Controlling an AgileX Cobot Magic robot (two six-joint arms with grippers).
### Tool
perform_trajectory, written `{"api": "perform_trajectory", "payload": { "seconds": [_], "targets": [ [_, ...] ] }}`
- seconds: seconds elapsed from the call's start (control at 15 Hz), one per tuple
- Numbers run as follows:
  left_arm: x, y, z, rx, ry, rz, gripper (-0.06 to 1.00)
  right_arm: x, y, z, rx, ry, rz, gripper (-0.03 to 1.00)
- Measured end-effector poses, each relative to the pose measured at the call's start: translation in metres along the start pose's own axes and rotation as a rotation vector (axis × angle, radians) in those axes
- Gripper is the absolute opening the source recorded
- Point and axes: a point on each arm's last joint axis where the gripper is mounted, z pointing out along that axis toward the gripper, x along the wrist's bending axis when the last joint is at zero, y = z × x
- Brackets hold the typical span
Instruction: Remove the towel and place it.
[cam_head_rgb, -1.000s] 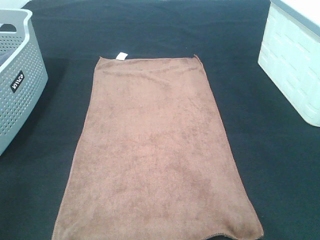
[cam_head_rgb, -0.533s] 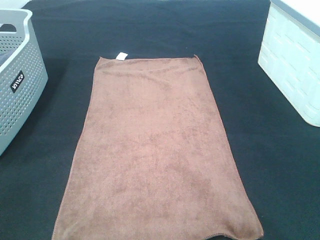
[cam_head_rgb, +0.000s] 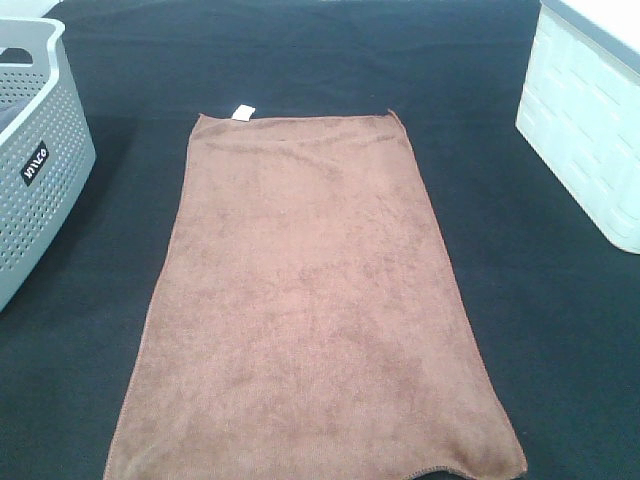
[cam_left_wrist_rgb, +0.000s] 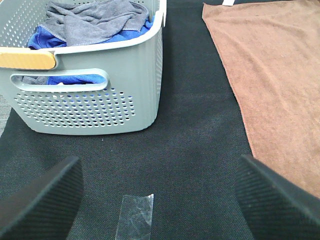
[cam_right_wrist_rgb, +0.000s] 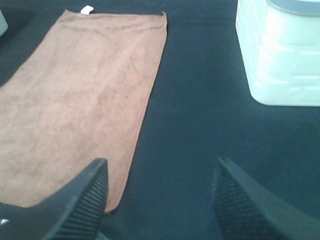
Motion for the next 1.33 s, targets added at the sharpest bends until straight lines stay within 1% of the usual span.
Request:
{"api": "perform_trajectory", "payload": {
  "seconds": [0.13, 0.2, 0.27, 0.4, 0.47, 1.33],
  "targets": [
    [-0.0001, 0.0002, 0.0000, -0.002, -0.002, -0.001, 0.78, -0.0001, -0.0009, 0.0012, 0.005, 0.000, 0.000, 0.56],
    [-0.0009, 0.0003, 0.0000, -0.004, -0.022, -0.005, 0.78, -0.0001, -0.0009, 0.0012, 0.005, -0.002, 0.001, 0.56],
    [-0.0019, 0.0004, -0.0001, -0.004, -0.038, -0.009, 0.78, 0.0001, -0.0008, 0.0013, 0.004, -0.015, 0.010, 0.56],
    [-0.0029, 0.0004, -0.0001, -0.005, -0.049, -0.015, 0.78, 0.0007, -0.0005, 0.0019, 0.002, -0.073, 0.045, 0.56],
    [-0.0033, 0.0004, -0.0001, -0.005, -0.053, -0.017, 0.78, 0.0009, -0.0004, 0.0020, 0.001, -0.085, 0.054, 0.56],
    [-0.0034, 0.0004, -0.0001, -0.005, -0.055, -0.019, 0.78, 0.0009, -0.0004, 0.0021, 0.001, -0.088, 0.055, 0.56]
  ]
}}
